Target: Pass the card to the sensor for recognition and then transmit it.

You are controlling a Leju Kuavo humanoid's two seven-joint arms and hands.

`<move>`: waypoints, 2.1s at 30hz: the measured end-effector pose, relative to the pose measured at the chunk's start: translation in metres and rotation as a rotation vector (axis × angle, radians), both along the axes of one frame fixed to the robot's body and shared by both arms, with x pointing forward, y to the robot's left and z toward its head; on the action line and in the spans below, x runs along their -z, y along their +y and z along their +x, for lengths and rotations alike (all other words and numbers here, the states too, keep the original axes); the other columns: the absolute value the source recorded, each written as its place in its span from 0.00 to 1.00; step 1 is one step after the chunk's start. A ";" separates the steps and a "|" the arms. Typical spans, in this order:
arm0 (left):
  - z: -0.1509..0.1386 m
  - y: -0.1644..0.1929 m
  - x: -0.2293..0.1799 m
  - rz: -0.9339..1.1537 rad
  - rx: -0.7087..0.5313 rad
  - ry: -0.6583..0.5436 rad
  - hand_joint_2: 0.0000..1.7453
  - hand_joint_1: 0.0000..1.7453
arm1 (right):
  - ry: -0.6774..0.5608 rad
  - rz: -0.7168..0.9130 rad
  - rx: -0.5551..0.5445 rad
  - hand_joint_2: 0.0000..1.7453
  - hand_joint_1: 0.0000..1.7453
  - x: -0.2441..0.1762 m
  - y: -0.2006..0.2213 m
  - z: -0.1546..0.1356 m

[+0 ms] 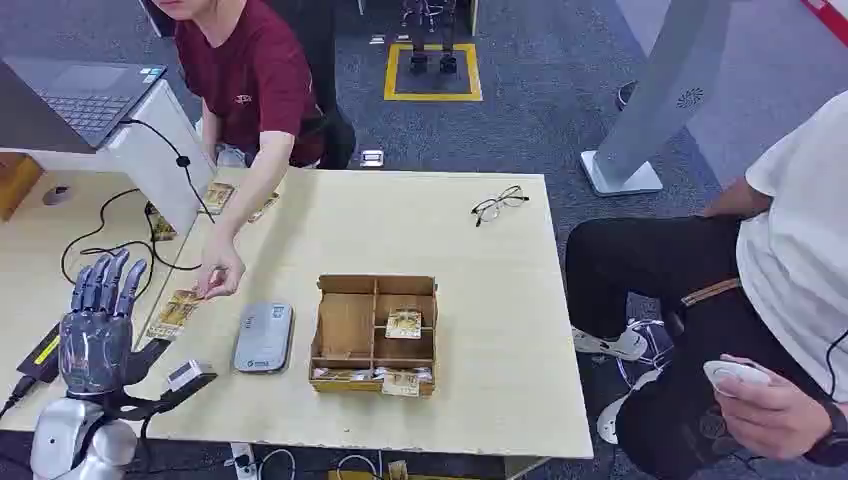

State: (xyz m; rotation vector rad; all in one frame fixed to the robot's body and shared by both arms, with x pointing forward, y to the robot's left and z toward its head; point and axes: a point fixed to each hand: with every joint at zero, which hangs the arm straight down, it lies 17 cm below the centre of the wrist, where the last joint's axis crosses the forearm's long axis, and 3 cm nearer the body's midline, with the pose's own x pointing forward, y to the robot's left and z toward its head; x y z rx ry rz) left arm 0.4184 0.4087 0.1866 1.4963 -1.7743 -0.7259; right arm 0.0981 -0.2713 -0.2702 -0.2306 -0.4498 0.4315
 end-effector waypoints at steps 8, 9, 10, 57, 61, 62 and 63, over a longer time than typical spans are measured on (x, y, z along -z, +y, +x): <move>-0.002 0.005 -0.003 -0.083 0.010 -0.026 1.00 1.00 | -0.005 0.000 -0.001 1.00 0.00 0.000 0.000 0.001; -0.002 0.005 -0.003 -0.109 0.012 -0.031 1.00 1.00 | -0.005 -0.001 -0.001 1.00 0.00 0.000 0.000 0.001; -0.002 0.006 -0.003 -0.128 0.013 -0.034 1.00 1.00 | -0.006 -0.001 -0.002 1.00 0.00 0.000 0.000 0.001; -0.027 -0.016 0.058 0.407 0.044 0.178 1.00 1.00 | -0.013 0.003 -0.020 1.00 0.00 -0.001 0.004 0.002; -0.028 -0.016 0.061 0.376 0.017 0.184 1.00 1.00 | -0.016 0.001 -0.020 1.00 0.00 -0.001 0.003 0.003; -0.028 -0.016 0.063 0.367 0.012 0.187 1.00 1.00 | -0.016 0.000 -0.020 1.00 0.00 -0.001 0.003 0.003; -0.028 -0.016 0.064 0.362 0.006 0.190 1.00 1.00 | -0.017 0.000 -0.020 1.00 0.00 -0.001 0.003 0.003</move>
